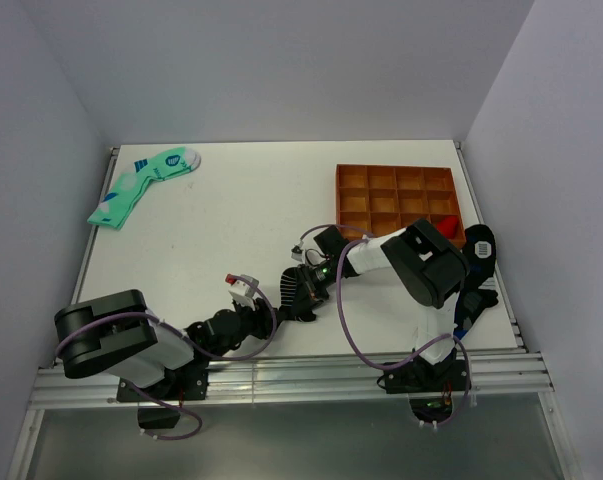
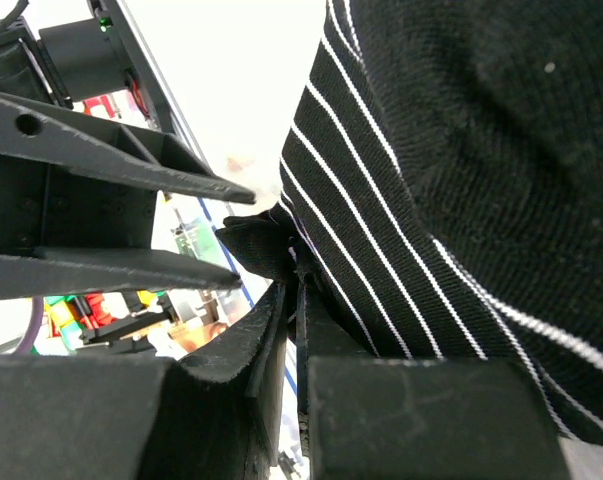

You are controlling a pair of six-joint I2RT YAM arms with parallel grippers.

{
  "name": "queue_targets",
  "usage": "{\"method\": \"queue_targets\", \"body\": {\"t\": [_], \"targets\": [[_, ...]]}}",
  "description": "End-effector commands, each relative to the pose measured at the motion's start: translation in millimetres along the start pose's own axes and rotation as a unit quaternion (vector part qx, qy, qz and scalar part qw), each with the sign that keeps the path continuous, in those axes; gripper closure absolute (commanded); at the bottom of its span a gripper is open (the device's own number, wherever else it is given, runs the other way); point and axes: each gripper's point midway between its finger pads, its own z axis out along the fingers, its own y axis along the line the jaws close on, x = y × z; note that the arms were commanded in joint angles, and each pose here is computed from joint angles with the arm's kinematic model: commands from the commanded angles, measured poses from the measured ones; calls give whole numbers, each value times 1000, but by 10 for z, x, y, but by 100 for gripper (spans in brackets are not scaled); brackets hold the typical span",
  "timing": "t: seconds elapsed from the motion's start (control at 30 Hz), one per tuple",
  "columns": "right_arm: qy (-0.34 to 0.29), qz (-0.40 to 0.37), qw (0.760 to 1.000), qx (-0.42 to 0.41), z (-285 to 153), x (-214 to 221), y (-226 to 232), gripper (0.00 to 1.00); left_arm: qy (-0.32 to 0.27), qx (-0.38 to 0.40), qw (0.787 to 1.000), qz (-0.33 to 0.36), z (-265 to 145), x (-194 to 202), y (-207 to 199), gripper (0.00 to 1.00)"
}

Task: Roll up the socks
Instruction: Roll the sock at the center of the board.

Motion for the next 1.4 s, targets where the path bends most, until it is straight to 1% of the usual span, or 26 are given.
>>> {"method": "queue_targets", "body": {"t": [0.0, 0.33, 0.53, 0.67, 0.9, 1.03, 1.13, 1.17, 1.23, 1.27, 1.37], "targets": [[1, 16, 996, 90, -6, 129, -399, 90, -24, 35, 999, 4, -5, -118, -147, 59], [5, 13, 995, 94, -34, 166, -401, 90, -5, 41, 999, 15, 108, -3, -134, 58], [8, 16, 995, 97, -37, 188, -418, 90, -13, 60, 998, 14, 102, -70, -196, 58], [9, 15, 995, 97, -36, 186, -415, 90, -2, 52, 998, 34, 142, -41, -161, 57], [12, 17, 995, 100, -32, 197, -437, 90, -10, 48, 999, 22, 195, -127, -104, 59], [12, 16, 995, 99, -33, 198, -434, 90, -1, 46, 999, 21, 230, -99, -93, 66], [9, 15, 994, 103, -31, 190, -446, 90, 11, 45, 999, 20, 259, -50, -90, 77], [7, 14, 994, 106, -39, 185, -454, 90, 17, 43, 999, 19, 259, -20, -79, 85], [3, 14, 994, 113, -47, 184, -474, 90, 26, 45, 999, 15, 270, 14, -94, 93], [-1, 11, 994, 112, -50, 172, -467, 90, 30, 46, 998, 14, 271, 30, -98, 99], [-12, 10, 992, 128, -61, 151, -523, 89, 52, 36, 998, 7, 283, 105, -80, 100]]}}
